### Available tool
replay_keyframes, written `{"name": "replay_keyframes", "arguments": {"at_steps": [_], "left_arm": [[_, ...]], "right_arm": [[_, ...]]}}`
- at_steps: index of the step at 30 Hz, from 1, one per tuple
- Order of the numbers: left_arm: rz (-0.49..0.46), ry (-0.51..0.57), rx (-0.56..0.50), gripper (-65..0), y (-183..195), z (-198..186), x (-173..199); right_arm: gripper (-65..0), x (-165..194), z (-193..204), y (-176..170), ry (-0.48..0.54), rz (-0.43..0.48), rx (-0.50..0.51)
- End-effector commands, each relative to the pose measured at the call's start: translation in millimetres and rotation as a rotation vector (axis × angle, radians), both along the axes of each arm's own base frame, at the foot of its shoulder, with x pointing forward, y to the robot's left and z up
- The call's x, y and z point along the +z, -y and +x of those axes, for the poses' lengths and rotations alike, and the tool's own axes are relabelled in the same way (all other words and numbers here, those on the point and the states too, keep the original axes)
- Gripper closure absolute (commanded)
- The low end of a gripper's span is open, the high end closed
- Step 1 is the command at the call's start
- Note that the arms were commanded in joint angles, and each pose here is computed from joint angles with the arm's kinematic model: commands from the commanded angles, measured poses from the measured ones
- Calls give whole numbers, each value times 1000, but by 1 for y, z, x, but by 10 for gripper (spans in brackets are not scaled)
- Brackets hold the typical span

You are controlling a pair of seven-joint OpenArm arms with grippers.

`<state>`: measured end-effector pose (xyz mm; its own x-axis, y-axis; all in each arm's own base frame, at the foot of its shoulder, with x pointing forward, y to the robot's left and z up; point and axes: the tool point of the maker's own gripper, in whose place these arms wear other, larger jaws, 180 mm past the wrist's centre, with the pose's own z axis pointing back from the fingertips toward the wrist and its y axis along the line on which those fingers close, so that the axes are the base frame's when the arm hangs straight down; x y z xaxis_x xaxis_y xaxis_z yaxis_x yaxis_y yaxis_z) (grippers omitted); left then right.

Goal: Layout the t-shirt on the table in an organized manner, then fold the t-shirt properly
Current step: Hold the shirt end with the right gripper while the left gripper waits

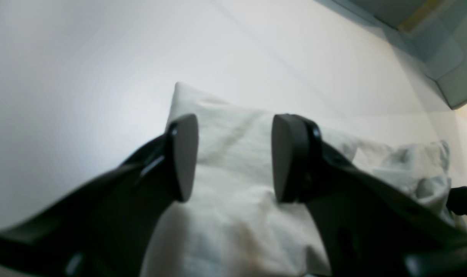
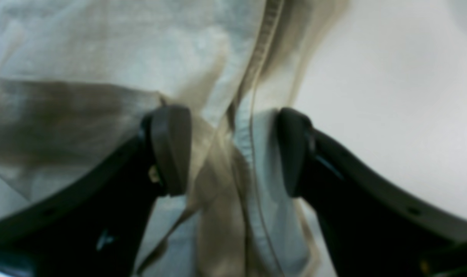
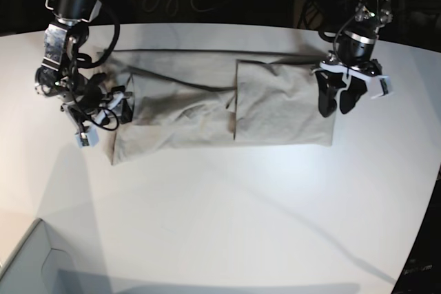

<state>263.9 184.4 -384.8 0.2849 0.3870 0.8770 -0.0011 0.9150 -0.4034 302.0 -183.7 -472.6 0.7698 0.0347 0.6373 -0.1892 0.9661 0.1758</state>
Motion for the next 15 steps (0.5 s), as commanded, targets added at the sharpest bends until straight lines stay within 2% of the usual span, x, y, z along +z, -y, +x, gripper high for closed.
{"name": "replay_keyframes", "arguments": {"at_steps": [1, 4, 10, 11, 15], "left_arm": [[11, 44, -4, -303, -5, 5, 12], [18, 44, -7, -303, -7, 5, 13], [18, 46, -7, -303, -7, 6, 13], [18, 46, -7, -303, -7, 6, 13], [18, 53, -7, -303, -7, 8, 15]], "right_arm": [[-352, -8, -11, -3, -52, -15, 36], [-291, -9, -12, -4, -56, -13, 36], [-17, -8, -11, -5, -53, -11, 36], [0, -8, -11, -5, -55, -11, 37], [0, -8, -10, -5, -55, -9, 36]]}}
